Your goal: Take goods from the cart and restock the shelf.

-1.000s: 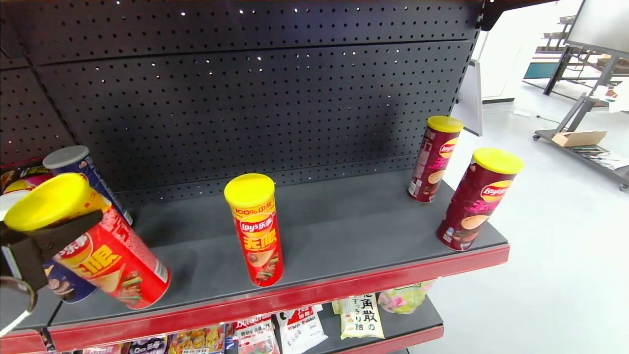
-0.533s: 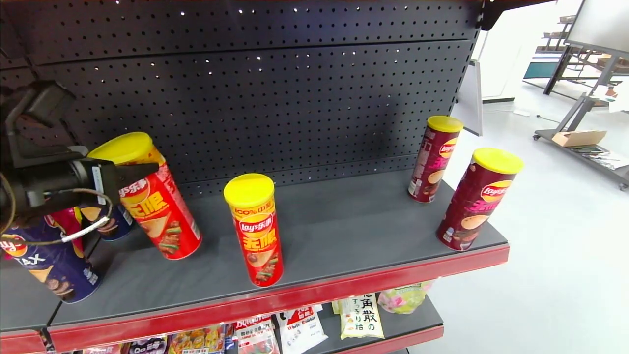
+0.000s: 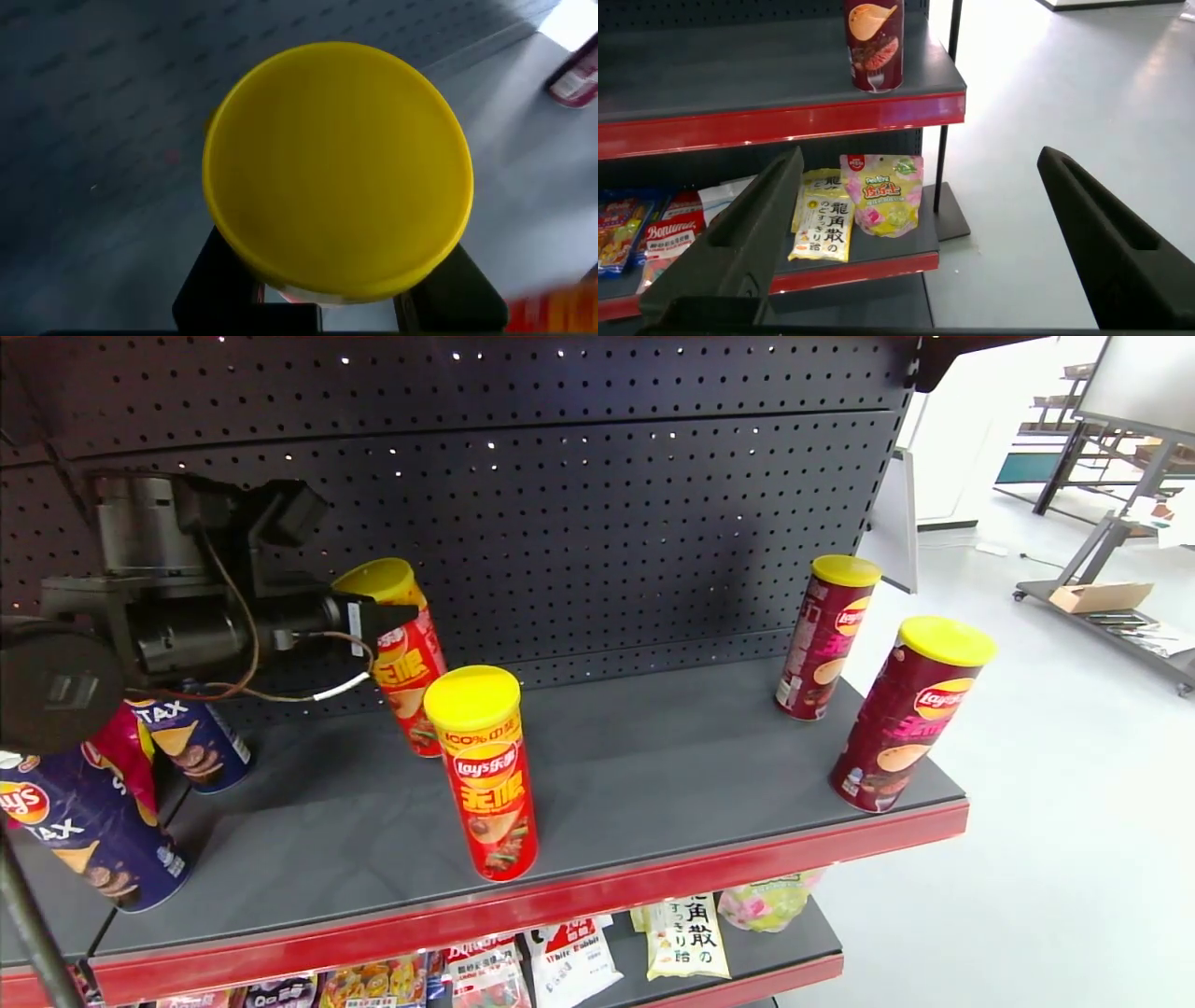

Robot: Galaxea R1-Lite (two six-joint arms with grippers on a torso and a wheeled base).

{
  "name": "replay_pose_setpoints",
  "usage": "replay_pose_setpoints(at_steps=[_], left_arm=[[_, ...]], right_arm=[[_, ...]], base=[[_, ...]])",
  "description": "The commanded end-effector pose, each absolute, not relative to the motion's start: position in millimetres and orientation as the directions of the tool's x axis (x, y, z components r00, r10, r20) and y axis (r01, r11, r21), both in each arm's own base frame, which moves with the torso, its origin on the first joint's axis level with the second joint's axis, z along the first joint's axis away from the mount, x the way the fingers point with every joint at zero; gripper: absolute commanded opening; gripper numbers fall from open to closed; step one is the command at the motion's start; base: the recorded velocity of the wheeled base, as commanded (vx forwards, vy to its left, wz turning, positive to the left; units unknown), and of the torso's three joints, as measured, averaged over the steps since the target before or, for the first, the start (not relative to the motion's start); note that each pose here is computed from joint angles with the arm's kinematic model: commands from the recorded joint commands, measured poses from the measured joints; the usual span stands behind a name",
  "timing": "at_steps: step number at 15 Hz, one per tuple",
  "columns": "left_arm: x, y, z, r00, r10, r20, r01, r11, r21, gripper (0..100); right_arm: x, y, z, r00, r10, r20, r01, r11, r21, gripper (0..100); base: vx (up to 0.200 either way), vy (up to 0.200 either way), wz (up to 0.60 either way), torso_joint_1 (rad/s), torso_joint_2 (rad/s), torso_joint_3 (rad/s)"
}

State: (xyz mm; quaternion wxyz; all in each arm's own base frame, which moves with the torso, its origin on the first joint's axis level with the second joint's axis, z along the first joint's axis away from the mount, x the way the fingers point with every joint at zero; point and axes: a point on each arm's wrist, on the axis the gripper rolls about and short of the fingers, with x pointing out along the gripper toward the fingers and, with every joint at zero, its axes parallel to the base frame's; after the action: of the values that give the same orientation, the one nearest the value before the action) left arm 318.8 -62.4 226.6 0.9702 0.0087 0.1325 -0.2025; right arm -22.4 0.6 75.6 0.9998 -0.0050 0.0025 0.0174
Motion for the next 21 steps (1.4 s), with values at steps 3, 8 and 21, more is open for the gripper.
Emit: replay_pose_setpoints(at_steps=[3, 8, 21], left_arm=[[356, -92, 203, 0.853, -0.442, -0.277, 0.449, 0.893, -0.040, 0], [370, -105, 200, 0.847, -0.459, -0.269, 0.484, 0.875, 0.030, 0], [382, -120, 192, 0.837, -0.483, -0.256, 0.510, 0.859, 0.047, 0]], right_arm=[[-22, 1, 76, 0.999, 0.035, -0.005, -0.035, 0.999, -0.011, 100], [-22, 1, 76, 0.999, 0.035, -0.005, -0.035, 0.999, -0.011, 100], [-22, 1, 76, 0.999, 0.035, -0.005, -0.035, 0.999, -0.011, 100]], base=[[0.000, 0.000, 0.00, 0.000, 0.00, 0.000], [0.000, 0.000, 0.00, 0.000, 0.00, 0.000], [0.000, 0.000, 0.00, 0.000, 0.00, 0.000]])
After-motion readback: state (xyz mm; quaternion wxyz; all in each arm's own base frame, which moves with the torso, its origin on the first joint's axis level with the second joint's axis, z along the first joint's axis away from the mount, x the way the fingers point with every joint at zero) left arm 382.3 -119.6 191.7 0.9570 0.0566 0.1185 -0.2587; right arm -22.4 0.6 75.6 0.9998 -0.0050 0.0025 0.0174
